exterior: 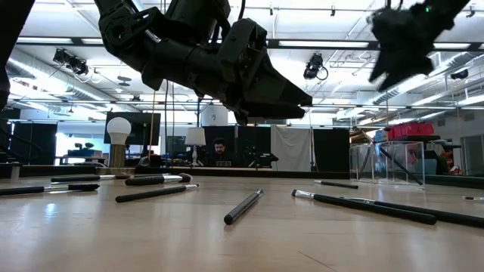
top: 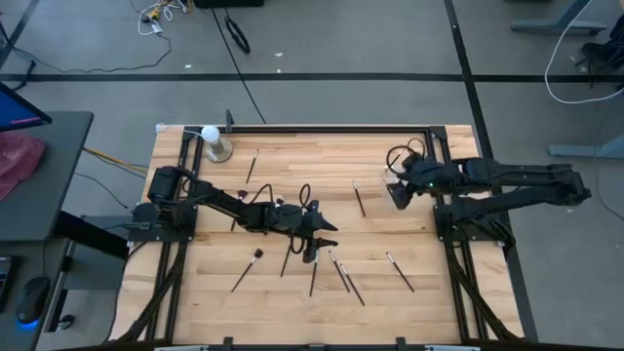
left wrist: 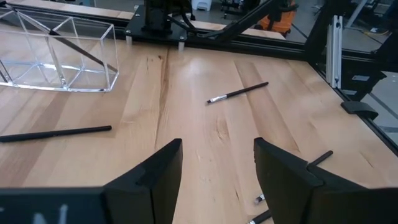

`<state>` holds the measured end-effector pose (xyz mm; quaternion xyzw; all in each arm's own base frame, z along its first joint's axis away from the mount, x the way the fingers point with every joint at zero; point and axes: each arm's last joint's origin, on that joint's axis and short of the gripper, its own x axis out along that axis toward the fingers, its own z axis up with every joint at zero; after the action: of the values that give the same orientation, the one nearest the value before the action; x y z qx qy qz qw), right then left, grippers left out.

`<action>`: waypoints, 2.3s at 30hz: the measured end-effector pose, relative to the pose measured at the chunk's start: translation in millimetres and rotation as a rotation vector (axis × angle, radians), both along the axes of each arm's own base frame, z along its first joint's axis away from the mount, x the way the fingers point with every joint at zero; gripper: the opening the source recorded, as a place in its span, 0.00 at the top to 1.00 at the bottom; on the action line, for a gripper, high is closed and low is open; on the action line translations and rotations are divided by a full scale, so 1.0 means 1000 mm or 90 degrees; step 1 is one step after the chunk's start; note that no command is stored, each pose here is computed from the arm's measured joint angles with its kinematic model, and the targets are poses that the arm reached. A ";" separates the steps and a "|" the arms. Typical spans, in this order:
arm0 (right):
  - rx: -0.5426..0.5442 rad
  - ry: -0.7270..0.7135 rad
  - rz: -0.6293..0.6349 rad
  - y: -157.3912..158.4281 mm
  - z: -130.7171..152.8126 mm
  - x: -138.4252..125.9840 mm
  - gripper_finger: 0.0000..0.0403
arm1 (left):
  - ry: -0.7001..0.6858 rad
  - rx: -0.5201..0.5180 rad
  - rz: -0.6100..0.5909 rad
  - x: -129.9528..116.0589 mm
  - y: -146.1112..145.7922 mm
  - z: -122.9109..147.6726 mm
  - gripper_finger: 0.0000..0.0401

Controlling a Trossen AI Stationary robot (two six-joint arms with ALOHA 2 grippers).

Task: Sort items
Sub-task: Put the silver powder brush into the transparent organizer

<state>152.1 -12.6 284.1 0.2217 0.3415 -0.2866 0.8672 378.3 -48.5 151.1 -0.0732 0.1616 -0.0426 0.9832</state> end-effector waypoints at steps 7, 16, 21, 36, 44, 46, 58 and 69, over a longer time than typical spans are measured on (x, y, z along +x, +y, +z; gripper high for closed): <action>-0.079 -0.162 0.246 0.050 -0.011 0.041 0.49 | 0.106 0.047 0.086 -0.027 0.002 0.034 0.50; -0.128 -0.209 0.436 0.111 -0.081 0.065 0.55 | 0.290 0.074 0.258 -0.089 -0.019 0.059 0.50; -0.142 -0.202 0.441 0.129 -0.106 0.073 0.57 | 0.391 0.072 0.352 -0.112 -0.030 0.043 0.50; -0.185 -0.239 0.428 0.137 -0.117 0.085 0.60 | 0.268 -0.056 0.489 -0.143 -0.010 -0.034 0.50; -0.191 -0.270 0.427 0.138 -0.112 0.087 0.60 | 0.252 -0.035 0.456 -0.153 -0.006 -0.052 0.54; -0.191 -0.273 0.426 0.138 -0.112 0.087 0.60 | 0.256 -0.018 0.451 -0.153 -0.006 -0.054 0.57; -0.189 -0.276 0.427 0.138 -0.111 0.087 0.60 | 0.283 0.044 0.462 -0.152 -0.006 -0.073 0.87; -0.156 -0.239 0.372 0.125 -0.119 0.092 0.58 | 0.154 0.032 0.291 -0.131 -0.015 -0.043 0.89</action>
<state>244.3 112.2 164.9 0.0582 0.1884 -0.0202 0.9802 247.2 -63.7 108.5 -0.0880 0.2582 0.1934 0.9424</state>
